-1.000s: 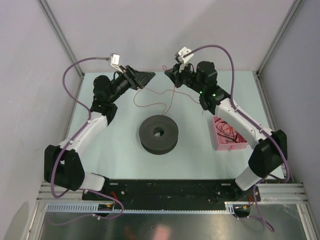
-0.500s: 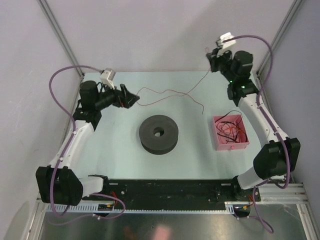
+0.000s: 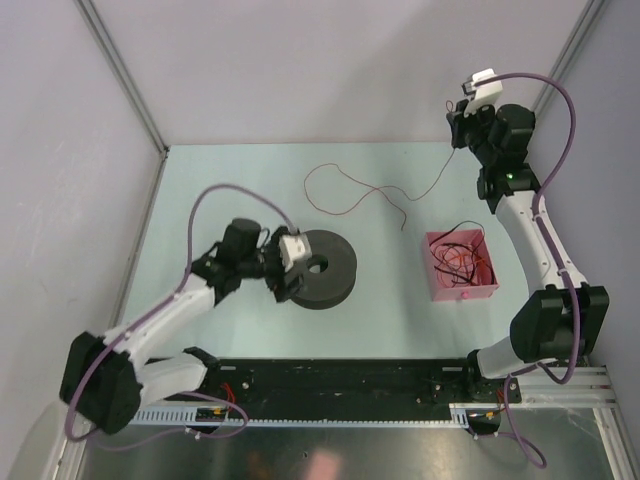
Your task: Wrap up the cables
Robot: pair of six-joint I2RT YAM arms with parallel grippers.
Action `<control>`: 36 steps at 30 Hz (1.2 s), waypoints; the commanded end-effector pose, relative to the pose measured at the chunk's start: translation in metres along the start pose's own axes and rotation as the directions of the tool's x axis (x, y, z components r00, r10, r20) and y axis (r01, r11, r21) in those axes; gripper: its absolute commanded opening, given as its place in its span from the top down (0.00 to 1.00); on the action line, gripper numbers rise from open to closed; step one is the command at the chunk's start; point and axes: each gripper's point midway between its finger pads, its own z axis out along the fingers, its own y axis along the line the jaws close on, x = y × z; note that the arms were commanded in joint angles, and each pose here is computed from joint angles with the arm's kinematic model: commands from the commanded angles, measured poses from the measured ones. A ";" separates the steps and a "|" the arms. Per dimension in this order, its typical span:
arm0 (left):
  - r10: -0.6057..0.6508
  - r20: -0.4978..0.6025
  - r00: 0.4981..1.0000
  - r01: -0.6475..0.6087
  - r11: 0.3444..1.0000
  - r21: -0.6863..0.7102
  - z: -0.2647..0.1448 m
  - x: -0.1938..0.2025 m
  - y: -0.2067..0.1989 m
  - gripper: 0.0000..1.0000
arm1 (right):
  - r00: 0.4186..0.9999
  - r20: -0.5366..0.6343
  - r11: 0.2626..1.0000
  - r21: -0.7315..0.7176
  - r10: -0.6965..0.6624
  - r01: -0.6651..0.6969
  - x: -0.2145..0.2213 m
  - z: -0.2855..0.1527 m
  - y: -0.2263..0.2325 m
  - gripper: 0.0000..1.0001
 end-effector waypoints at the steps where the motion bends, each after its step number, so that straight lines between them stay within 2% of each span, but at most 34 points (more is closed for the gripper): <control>1: 0.492 -0.020 0.870 -0.490 0.862 -0.126 -0.009 0.007 0.005 0.00 | 0.999 0.005 0.998 -0.060 0.036 -0.036 -0.007 -0.012 0.020 1.00; 4: 0.657 0.007 0.754 -0.643 0.739 -0.202 -0.008 0.007 -0.006 0.01 | 0.999 -0.013 0.995 -0.092 0.043 -0.044 0.000 -0.013 0.033 1.00; 7: 0.776 0.030 0.630 -0.737 0.609 -0.294 -0.006 0.004 -0.019 0.01 | 0.999 -0.029 0.991 -0.124 0.045 -0.048 0.006 -0.015 0.046 1.00; 11: 0.841 0.030 0.540 -0.781 0.514 -0.355 0.000 0.005 -0.034 0.00 | 0.999 -0.033 0.989 -0.144 0.038 -0.043 0.008 -0.016 0.055 1.00; 14: 0.865 0.036 0.500 -0.797 0.476 -0.371 0.007 0.006 -0.042 0.01 | 0.999 -0.035 0.987 -0.156 0.039 -0.044 0.009 -0.016 0.060 1.00; 20: 0.880 0.011 0.475 -0.815 0.444 -0.373 0.028 0.009 -0.045 0.01 | 0.998 -0.044 0.981 -0.189 0.044 -0.052 0.014 -0.017 0.071 1.00; 25: 0.881 -0.078 0.466 -0.823 0.400 -0.403 0.041 0.007 -0.027 0.16 | 0.998 -0.044 0.979 -0.199 0.046 -0.054 0.014 -0.018 0.074 1.00; 27: 0.882 -0.092 0.463 -0.825 0.390 -0.409 0.044 0.006 -0.024 0.27 | 0.997 -0.067 0.977 -0.205 0.047 -0.060 0.019 -0.020 0.076 1.00; 30: 0.875 -0.098 0.474 -0.813 0.392 -0.430 0.045 -0.001 -0.020 0.51 | 0.995 -0.082 0.975 -0.212 0.051 -0.068 0.022 -0.021 0.077 1.00; 34: 0.843 -0.087 0.531 -0.756 0.425 -0.498 0.036 -0.023 -0.011 0.84 | 0.995 -0.079 0.968 -0.241 0.053 -0.071 0.020 -0.023 0.086 1.00; 36: 0.807 -0.059 0.587 -0.720 0.487 -0.495 0.029 -0.033 -0.011 0.96 | 0.997 -0.069 0.967 -0.250 0.028 -0.044 0.016 -0.025 0.094 1.00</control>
